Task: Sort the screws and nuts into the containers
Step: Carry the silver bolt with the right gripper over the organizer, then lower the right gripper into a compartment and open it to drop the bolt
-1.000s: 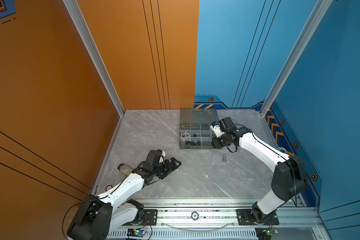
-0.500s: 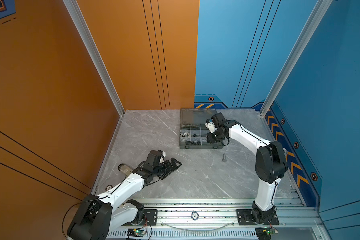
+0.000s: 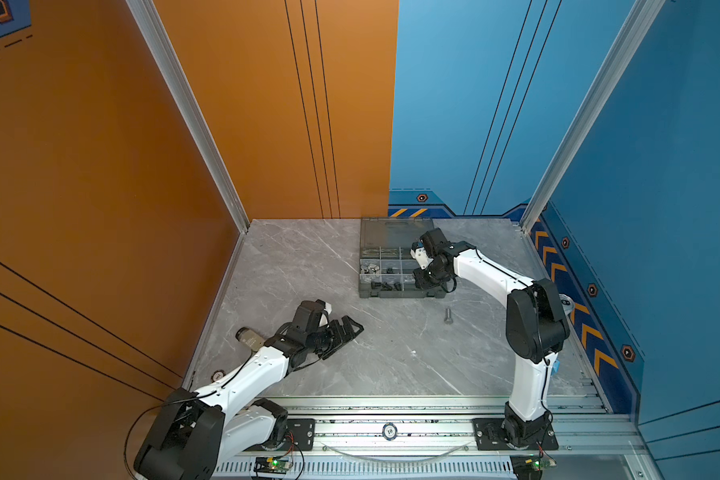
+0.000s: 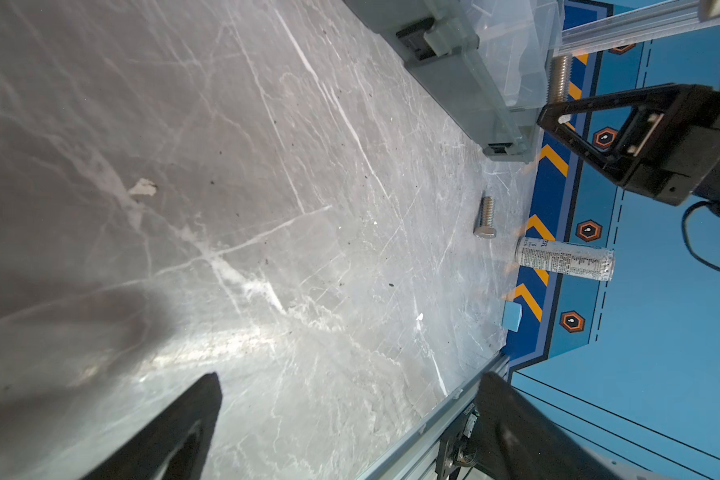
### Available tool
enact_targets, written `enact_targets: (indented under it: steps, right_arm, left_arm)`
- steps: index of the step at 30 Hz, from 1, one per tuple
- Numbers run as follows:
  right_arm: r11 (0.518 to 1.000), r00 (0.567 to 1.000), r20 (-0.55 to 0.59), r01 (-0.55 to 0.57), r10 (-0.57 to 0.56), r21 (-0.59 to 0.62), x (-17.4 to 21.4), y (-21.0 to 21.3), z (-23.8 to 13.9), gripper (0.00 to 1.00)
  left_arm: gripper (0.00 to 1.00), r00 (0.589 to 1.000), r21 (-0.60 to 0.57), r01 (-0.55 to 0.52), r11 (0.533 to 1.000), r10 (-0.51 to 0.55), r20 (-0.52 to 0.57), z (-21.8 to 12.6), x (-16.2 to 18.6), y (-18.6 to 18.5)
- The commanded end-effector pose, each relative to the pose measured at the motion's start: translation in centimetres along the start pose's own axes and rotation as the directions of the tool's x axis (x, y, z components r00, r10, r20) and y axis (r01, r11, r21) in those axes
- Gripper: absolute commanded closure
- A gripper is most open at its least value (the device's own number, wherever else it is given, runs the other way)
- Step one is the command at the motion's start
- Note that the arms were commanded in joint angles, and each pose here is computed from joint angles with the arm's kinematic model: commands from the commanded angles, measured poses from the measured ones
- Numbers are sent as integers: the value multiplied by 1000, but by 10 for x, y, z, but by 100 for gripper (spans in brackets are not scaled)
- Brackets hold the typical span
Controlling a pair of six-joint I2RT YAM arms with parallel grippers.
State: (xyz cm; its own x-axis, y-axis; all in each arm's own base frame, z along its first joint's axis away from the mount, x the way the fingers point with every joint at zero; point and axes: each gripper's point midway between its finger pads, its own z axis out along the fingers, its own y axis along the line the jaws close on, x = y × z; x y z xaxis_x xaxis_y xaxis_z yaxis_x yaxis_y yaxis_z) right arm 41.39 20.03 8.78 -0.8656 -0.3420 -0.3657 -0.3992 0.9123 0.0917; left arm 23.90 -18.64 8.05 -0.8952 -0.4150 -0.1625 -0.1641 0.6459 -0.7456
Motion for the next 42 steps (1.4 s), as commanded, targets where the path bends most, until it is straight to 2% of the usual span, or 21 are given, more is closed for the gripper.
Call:
enact_targets:
  steps: [1, 20, 22, 30, 34, 42]
  right_arm:
    - [999, 1000, 5, 27, -27, 38, -8, -3, 3, 100]
    - [997, 998, -6, 64, -64, 44, -7, -2, 11, 98]
    - [997, 998, -3, 60, -60, 46, -8, -2, 11, 95]
    - [997, 999, -4, 40, -40, 70, -10, -6, 10, 70]
    - [996, 1000, -3, 27, -27, 85, -10, -9, 10, 65]
    - [996, 1000, -14, 25, -24, 90, -9, -10, 11, 61]
  left_arm:
    - [2, 1000, 12, -5, 1000, 5, -7, 1, 1, -6]
    - [2, 1000, 11, -10, 1000, 10, -7, -1, 3, -5]
    - [2, 1000, 10, -7, 1000, 7, -4, -1, 2, -4]
    - [2, 1000, 13, -8, 1000, 8, -1, -3, 3, -5]
    - [2, 1000, 14, -10, 1000, 10, 1, -5, 3, -5]
    - [2, 1000, 13, -14, 1000, 14, 10, -10, 3, -7]
